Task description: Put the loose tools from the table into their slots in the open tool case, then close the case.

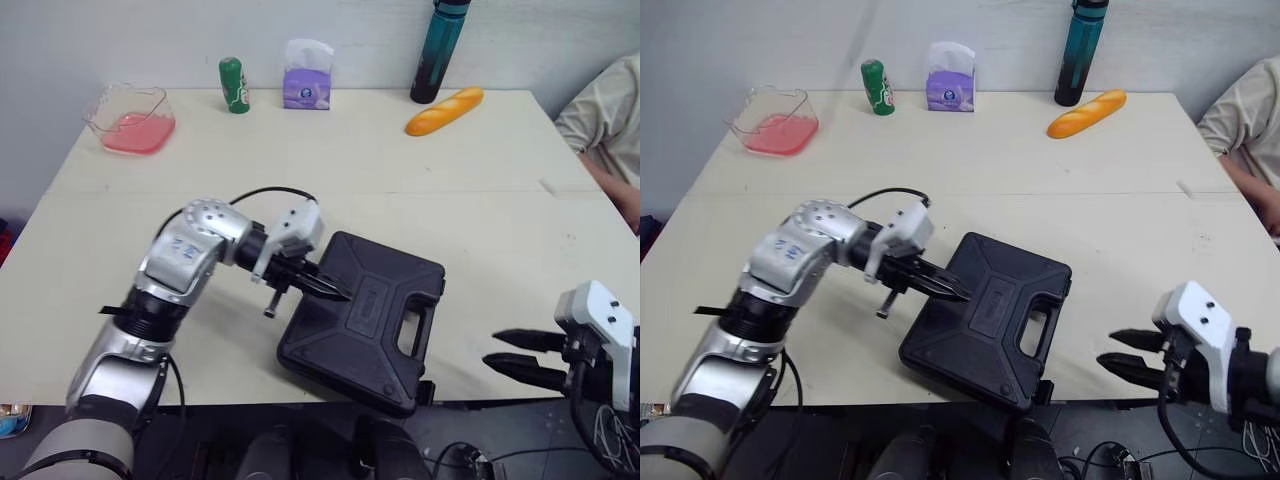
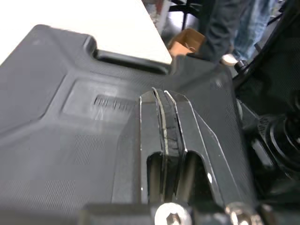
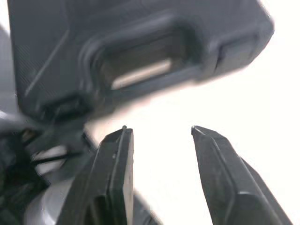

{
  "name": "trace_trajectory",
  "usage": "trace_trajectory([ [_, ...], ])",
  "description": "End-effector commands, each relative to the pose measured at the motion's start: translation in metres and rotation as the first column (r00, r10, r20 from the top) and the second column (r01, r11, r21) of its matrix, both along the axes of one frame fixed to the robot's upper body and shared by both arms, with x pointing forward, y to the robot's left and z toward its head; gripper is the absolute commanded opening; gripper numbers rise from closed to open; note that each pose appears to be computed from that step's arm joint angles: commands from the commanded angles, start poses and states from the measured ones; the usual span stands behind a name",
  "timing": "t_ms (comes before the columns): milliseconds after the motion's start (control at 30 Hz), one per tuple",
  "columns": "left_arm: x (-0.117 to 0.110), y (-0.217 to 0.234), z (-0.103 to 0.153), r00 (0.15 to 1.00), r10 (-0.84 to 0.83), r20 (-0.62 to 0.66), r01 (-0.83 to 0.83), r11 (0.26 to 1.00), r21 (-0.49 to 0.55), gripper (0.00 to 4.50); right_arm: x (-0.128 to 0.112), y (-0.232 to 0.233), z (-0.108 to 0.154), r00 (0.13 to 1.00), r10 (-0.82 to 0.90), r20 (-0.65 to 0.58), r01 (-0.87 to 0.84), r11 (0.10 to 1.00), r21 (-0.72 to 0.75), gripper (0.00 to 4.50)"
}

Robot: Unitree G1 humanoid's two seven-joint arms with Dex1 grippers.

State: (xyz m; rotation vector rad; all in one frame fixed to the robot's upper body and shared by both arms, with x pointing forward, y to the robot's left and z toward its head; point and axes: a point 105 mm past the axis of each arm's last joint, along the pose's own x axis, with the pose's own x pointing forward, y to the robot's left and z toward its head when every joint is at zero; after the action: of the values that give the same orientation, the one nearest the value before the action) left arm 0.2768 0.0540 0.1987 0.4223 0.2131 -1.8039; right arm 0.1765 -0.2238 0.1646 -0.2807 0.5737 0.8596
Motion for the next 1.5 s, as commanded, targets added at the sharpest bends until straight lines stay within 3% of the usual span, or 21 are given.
trace_trajectory([
  [33,-0.019,-0.012,0.003,0.992,-0.109,0.062,0.110,0.994,-0.018,0.00,-0.012,0.008,-0.004,0.997,0.075,-0.018,-0.075,0.997,-0.015,1.81],
  [133,-0.028,-0.025,-0.004,0.986,-0.161,0.051,0.162,0.987,-0.013,0.00,-0.013,0.012,-0.018,0.995,0.096,-0.041,-0.098,0.994,-0.048,1.81],
  [167,-0.032,-0.030,-0.009,0.983,-0.179,0.050,0.179,0.984,-0.002,0.00,-0.013,0.014,-0.023,0.994,0.103,-0.042,-0.105,0.993,-0.056,1.59],
  [300,-0.044,-0.048,-0.034,0.971,-0.236,0.040,0.233,0.970,0.068,0.00,-0.010,0.028,-0.031,0.990,0.136,-0.039,-0.137,0.990,-0.036,0.05],
  [500,-0.050,-0.062,-0.071,0.948,-0.295,0.122,0.267,0.942,0.203,0.00,-0.013,0.046,-0.043,0.980,0.186,-0.067,-0.187,0.982,-0.020,0.05],
  [700,-0.053,-0.071,-0.082,0.951,-0.290,0.107,0.255,0.933,0.255,0.00,-0.015,0.057,-0.051,0.973,0.213,-0.089,-0.215,0.976,-0.013,0.05],
  [867,-0.052,-0.072,-0.096,0.948,-0.286,0.141,0.235,0.924,0.301,0.00,-0.010,0.072,-0.043,0.972,0.229,-0.050,-0.227,0.973,0.044,0.05],
  [1033,-0.050,-0.074,-0.096,0.950,-0.277,0.145,0.224,0.927,0.302,0.00,0.000,0.089,-0.025,0.972,0.237,-0.005,-0.234,0.962,0.141,0.05],
  [1233,-0.045,-0.076,-0.090,0.962,-0.241,0.130,0.200,0.942,0.269,0.00,-0.002,0.082,-0.030,0.970,0.238,-0.042,-0.235,0.970,0.068,0.05],
  [1367,-0.045,-0.074,-0.037,0.969,-0.245,0.040,0.244,0.969,0.037,0.00,-0.004,0.056,-0.019,0.978,0.209,-0.025,-0.209,0.978,0.002,0.05],
  [1500,-0.016,-0.054,-0.002,0.992,-0.122,0.043,0.125,0.990,-0.059,0.00,0.003,0.029,0.001,0.988,0.146,0.056,-0.144,0.989,-0.029,0.05],
])
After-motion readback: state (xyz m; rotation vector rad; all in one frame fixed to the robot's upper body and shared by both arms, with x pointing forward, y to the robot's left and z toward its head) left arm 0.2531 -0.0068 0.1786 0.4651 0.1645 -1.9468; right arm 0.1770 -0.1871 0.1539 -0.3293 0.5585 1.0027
